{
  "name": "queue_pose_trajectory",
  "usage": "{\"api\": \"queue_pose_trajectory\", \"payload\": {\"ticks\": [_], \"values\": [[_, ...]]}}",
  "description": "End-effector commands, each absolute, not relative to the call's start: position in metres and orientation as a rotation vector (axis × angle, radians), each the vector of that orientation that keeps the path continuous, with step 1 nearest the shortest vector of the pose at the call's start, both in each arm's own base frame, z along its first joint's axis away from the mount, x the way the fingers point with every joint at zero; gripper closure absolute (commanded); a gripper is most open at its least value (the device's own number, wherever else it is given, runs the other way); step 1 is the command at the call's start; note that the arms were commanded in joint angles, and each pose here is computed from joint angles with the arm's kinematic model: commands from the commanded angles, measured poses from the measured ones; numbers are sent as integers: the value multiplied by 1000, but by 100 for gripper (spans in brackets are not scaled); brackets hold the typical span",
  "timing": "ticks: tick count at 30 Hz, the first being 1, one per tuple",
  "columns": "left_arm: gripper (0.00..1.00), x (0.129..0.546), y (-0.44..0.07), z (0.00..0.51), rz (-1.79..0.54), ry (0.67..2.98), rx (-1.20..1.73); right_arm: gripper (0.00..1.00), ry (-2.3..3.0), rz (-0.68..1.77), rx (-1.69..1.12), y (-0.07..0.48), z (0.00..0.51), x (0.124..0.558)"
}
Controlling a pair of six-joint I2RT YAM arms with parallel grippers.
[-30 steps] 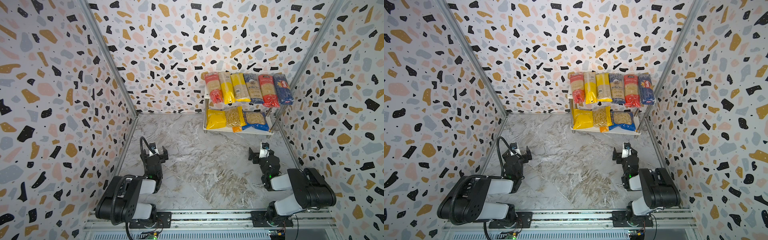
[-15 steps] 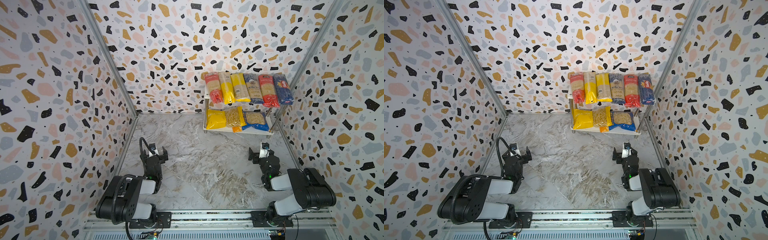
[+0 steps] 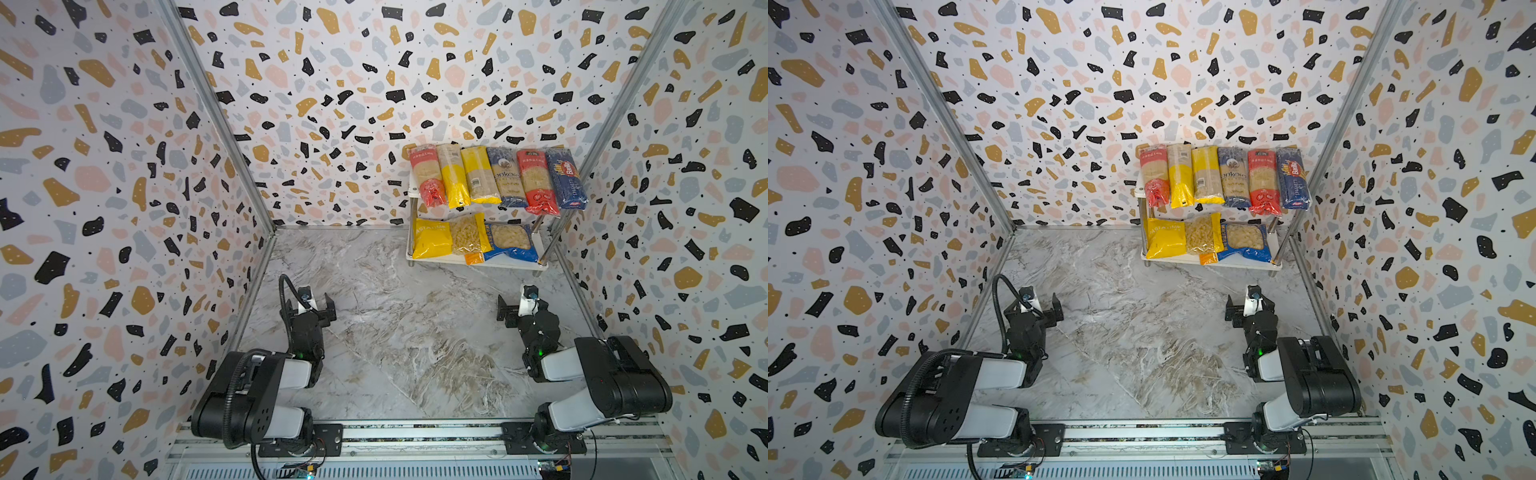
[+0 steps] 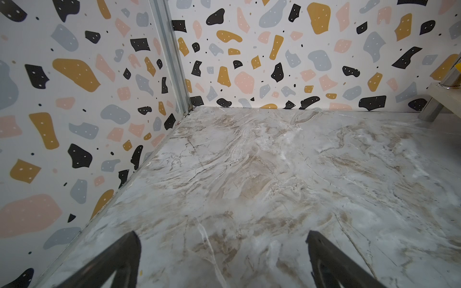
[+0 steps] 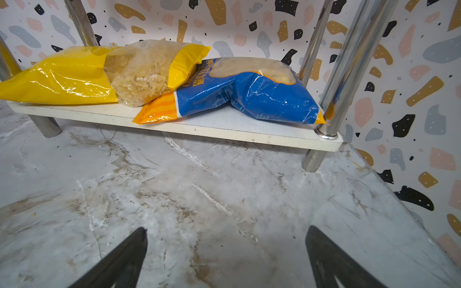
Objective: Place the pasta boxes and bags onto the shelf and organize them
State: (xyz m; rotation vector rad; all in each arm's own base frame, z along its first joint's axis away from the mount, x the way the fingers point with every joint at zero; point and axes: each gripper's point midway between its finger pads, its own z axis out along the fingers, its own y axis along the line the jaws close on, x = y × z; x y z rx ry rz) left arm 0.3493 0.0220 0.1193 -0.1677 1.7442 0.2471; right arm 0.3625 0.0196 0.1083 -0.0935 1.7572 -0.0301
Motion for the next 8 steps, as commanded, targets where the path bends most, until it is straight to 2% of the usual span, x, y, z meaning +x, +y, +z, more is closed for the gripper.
{"api": "queue_pose_trajectory", "payload": {"ticks": [1,8], "values": [[1,349,24,135,239,1677,-181,1,1718,-41,-93,20,122,370],[1,349,23,135,239,1678,-178,1,1713,-41,-92,20,123,369]]}}
